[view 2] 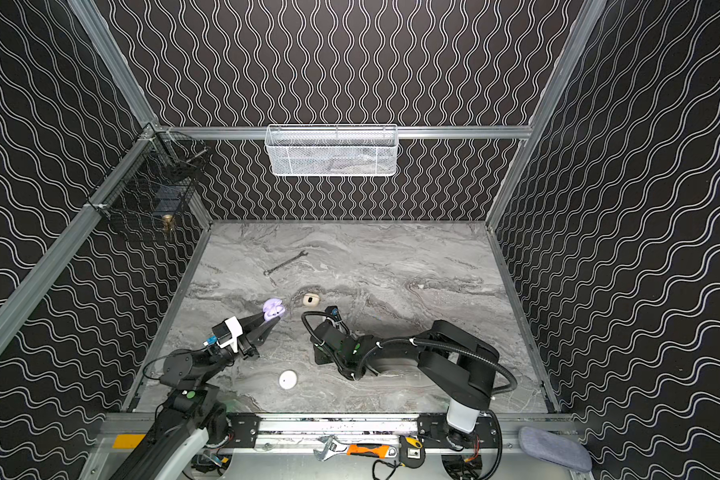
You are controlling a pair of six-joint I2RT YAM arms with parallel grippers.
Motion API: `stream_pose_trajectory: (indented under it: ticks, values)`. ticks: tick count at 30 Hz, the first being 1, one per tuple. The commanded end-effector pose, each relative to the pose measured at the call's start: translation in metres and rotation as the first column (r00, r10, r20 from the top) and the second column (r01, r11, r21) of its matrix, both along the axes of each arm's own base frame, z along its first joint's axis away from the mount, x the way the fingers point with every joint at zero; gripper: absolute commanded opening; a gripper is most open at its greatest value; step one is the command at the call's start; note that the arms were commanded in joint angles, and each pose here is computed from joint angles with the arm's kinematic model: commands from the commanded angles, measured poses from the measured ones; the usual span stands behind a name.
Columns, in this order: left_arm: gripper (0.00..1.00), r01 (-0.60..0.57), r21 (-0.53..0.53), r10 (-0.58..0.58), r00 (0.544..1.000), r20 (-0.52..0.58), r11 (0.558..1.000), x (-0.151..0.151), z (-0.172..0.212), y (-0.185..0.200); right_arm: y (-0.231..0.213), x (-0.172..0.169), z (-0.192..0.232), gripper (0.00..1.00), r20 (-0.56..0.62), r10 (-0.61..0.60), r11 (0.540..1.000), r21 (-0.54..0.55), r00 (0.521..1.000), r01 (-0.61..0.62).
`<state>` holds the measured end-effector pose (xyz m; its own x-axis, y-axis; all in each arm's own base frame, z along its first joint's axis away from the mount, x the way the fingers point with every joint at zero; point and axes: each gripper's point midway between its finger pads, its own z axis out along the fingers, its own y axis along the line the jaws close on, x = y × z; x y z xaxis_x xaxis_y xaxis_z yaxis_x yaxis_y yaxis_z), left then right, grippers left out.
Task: Insert the wireless bluetooth earbuds into the charging case
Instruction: 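Lower the right gripper and close it on the second lilac earbud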
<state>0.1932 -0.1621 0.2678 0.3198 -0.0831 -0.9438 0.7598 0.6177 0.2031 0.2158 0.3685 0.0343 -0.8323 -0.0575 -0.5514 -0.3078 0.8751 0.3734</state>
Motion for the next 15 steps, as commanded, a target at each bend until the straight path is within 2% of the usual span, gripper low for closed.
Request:
stream_pose_trajectory:
  ticks: [1,15]
  values:
    - [0.0,0.002,-0.003,-0.002,1.0,0.019,1.0,0.0,0.006,0.0,0.003,-0.001,-0.007,0.51,-0.024,0.01,1.0,-0.019,1.0,-0.01]
    - [0.0,0.001,-0.002,-0.001,1.0,0.015,1.0,0.001,0.006,0.0,0.003,0.013,-0.024,0.49,0.005,-0.005,0.989,-0.149,1.0,0.005]
